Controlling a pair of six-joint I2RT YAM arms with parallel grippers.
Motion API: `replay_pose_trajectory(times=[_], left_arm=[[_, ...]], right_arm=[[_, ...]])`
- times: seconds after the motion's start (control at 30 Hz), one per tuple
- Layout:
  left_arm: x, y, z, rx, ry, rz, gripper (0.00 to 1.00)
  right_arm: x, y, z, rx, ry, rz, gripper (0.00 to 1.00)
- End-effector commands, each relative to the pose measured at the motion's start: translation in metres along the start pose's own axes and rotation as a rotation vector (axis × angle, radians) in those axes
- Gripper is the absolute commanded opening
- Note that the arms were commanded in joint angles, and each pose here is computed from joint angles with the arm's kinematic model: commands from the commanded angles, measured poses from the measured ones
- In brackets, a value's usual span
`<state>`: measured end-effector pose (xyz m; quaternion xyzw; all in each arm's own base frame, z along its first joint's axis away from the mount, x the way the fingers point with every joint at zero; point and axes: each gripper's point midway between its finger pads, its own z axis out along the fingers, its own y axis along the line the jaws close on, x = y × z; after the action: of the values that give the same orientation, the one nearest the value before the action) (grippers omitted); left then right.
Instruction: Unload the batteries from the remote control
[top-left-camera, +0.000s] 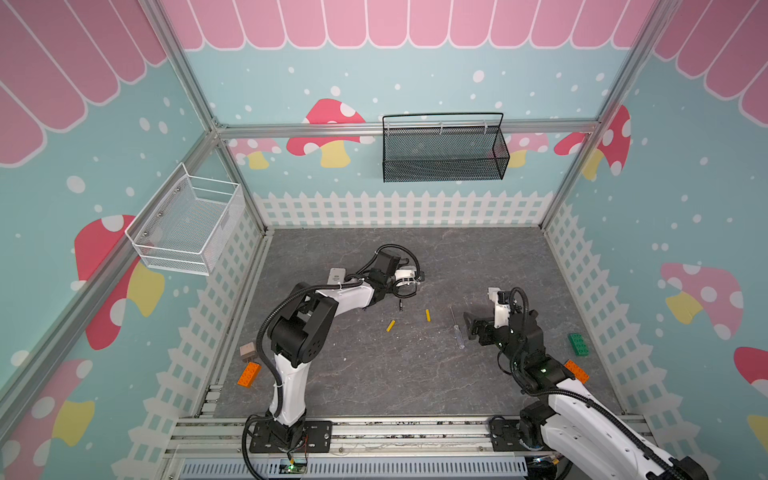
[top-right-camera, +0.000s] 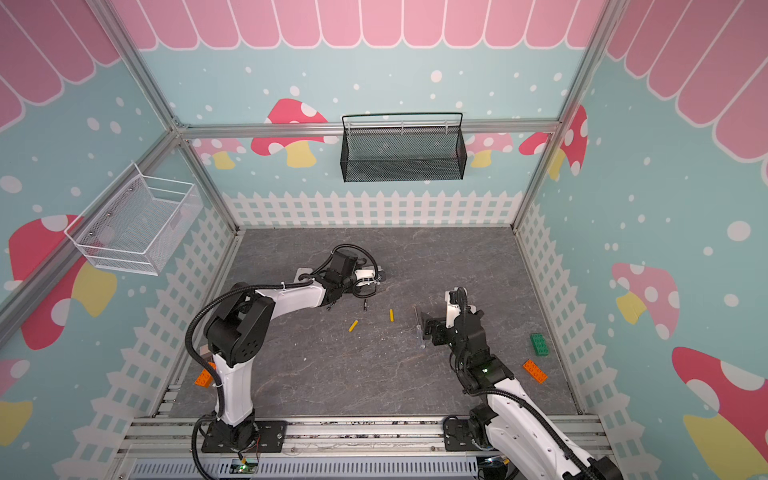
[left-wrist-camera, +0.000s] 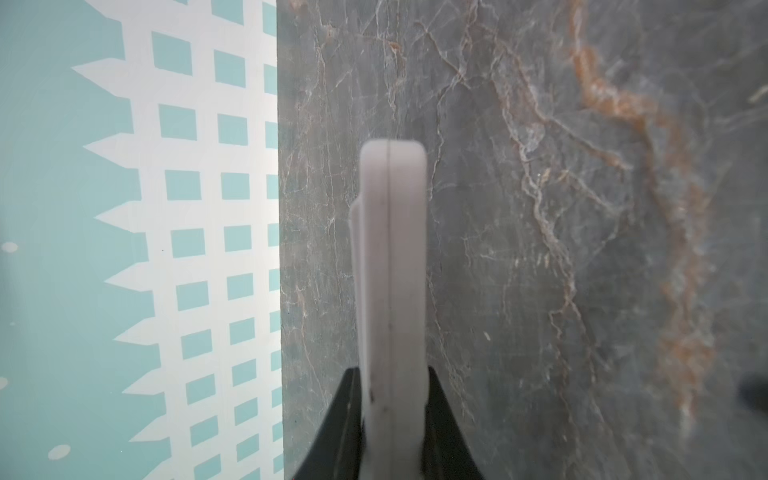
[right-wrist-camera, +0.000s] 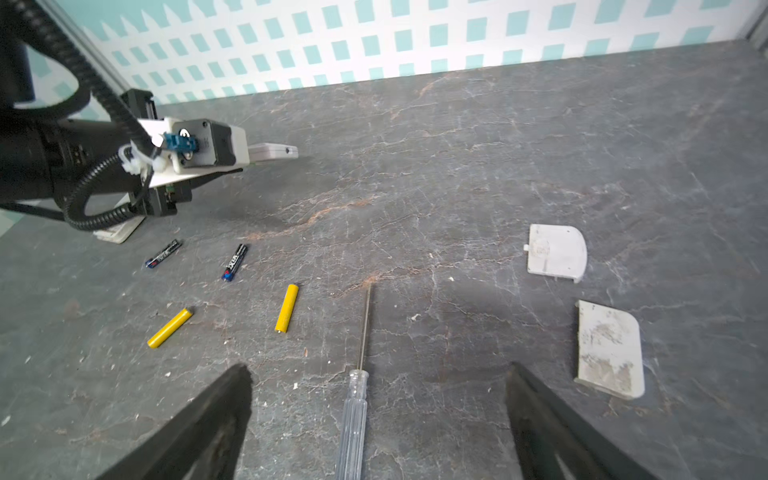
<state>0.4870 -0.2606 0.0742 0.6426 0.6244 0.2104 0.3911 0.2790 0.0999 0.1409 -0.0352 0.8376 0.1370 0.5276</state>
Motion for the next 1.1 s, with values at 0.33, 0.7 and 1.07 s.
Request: replay_pose_trajectory(times=[0.33, 0.7, 1.07], left_arm=[[0.001, -0.030, 0.019, -0.017, 0.026, 0.093, 0.24], [-0.008, -0.034, -0.016, 0.057, 0.013, 0.080, 0.67], [0.017, 0.001, -0.094, 0.102, 0.015, -0.329, 0.87]], right_arm=[[-0.013, -0.040, -0.004, 0.209, -0.126, -0.018, 0.99], [-0.038, -0.055, -0.001, 0.290, -0.174, -0.208, 0.99], [-0.062, -0.106, 0.008, 0.506, -0.309, -0.241, 0.99]])
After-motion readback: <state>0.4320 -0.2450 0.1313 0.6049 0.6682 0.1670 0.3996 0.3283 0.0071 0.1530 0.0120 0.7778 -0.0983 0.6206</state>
